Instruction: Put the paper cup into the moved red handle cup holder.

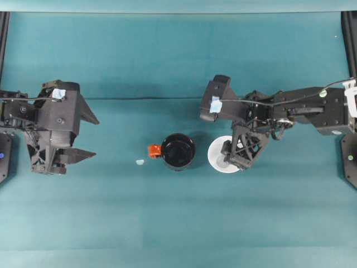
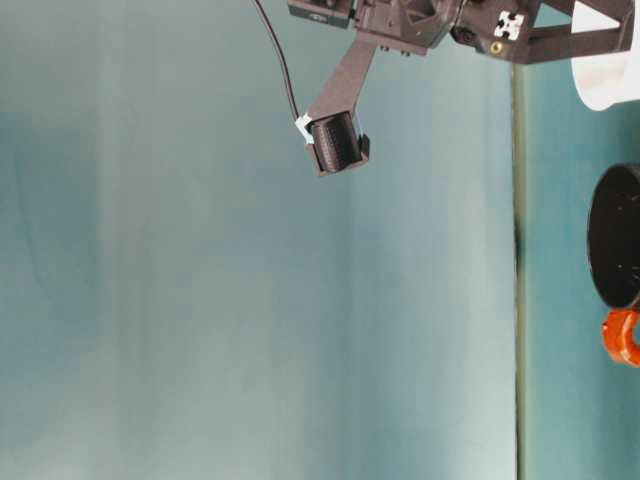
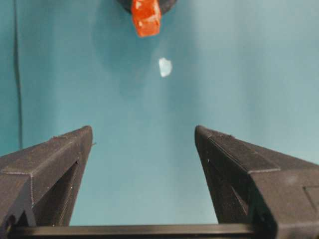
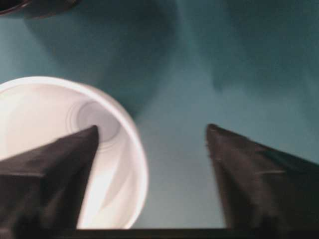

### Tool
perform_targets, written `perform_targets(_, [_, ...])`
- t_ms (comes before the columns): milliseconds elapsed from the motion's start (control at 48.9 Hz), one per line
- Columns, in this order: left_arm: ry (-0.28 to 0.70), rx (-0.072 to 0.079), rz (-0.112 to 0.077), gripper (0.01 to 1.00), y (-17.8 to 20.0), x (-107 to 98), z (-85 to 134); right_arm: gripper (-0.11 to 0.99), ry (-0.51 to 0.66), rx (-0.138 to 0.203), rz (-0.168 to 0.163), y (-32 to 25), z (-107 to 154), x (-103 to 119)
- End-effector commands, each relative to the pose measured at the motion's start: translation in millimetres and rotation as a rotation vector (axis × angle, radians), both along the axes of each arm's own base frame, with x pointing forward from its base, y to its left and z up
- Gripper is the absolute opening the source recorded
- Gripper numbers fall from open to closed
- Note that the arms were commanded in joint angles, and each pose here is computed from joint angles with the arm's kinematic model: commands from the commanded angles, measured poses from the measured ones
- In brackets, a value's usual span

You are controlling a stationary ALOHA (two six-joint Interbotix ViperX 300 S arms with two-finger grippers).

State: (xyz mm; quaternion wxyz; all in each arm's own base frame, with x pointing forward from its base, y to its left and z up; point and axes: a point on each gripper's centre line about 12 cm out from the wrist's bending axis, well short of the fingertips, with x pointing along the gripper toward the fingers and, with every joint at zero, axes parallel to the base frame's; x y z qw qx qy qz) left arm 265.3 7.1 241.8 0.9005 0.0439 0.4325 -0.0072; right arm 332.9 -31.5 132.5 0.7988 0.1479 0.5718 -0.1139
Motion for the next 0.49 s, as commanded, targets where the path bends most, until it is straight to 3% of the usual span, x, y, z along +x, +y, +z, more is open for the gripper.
perform_targets(0, [-0.018,0.001,0.001,0.876,0.1,1.8,4.6,0.30,-0.017,0.003,-0.003,1.4,5.1,3.2])
perform_targets(102, [-0.018,0.001,0.001,0.876,0.1,1.8,4.6,0.09,-0.011,0.003,-0.004,1.0,4.7,3.0])
perform_targets(204, [-0.017,0.001,0.001,0.876,0.1,1.5,4.1,-0.04,-0.013,0.003,-0.003,1.4,5.1,3.9])
perform_targets(470, [-0.018,0.001,0.001,0.876,0.1,1.3,4.5,-0.10,-0.017,0.014,-0.011,2.2,6.2,5.7])
